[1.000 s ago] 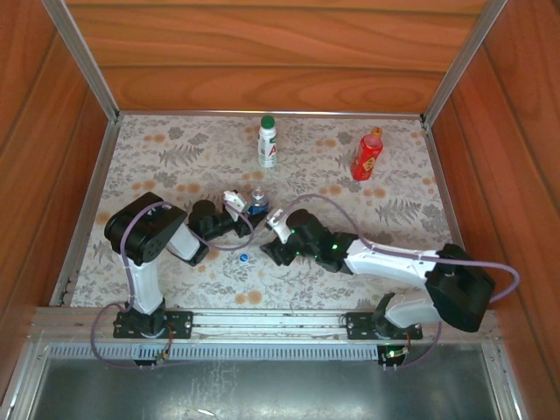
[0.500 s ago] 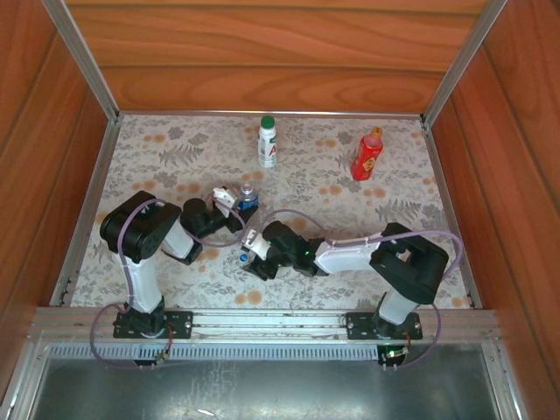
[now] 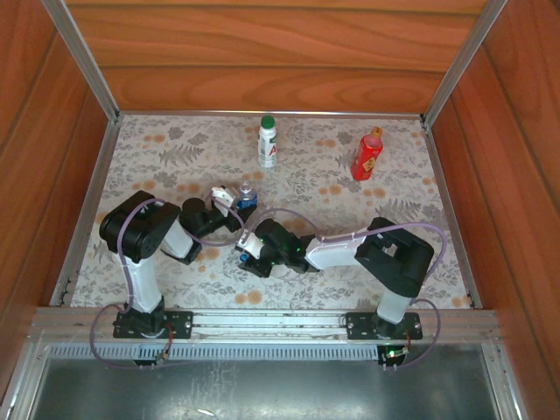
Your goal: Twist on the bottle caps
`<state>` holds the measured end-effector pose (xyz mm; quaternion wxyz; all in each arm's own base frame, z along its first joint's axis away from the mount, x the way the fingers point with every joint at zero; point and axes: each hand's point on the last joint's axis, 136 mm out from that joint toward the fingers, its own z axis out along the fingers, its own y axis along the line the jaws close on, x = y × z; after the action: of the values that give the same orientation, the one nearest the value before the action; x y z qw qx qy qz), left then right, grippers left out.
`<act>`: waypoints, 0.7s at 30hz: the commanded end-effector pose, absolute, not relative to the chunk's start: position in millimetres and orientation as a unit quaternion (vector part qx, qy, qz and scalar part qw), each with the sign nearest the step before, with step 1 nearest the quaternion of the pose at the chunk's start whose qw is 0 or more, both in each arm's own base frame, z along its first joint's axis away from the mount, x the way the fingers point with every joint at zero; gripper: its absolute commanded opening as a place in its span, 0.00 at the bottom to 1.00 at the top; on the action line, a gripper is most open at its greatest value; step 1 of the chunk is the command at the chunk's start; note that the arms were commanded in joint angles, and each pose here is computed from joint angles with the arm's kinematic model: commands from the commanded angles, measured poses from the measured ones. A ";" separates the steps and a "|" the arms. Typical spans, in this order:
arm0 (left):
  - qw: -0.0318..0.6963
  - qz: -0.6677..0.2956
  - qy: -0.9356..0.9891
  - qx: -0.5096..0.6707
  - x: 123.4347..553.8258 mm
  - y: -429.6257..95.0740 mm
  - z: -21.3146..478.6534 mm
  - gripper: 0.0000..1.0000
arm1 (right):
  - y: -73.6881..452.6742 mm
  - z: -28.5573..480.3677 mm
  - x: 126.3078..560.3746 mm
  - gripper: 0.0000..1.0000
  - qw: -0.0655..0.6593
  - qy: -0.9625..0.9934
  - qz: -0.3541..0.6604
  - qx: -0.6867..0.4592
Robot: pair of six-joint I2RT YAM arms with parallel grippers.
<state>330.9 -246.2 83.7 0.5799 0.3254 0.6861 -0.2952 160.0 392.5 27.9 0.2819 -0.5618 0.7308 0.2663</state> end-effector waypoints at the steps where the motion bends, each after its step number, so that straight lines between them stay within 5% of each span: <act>1: 0.567 -0.298 0.697 0.322 327.6 -242.3 74.2 0.61 | 398.4 30.3 164.0 0.53 0.287 0.726 0.267 -0.564; 21: 0.564 -0.304 0.697 0.323 326.7 -243.8 73.5 0.61 | 401.1 24.6 168.4 0.39 0.280 0.735 0.257 -0.561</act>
<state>332.1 -244.5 83.7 0.5800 0.3225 0.6874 -0.2950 163.0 395.3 21.4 0.2721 -0.5616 0.7375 0.2581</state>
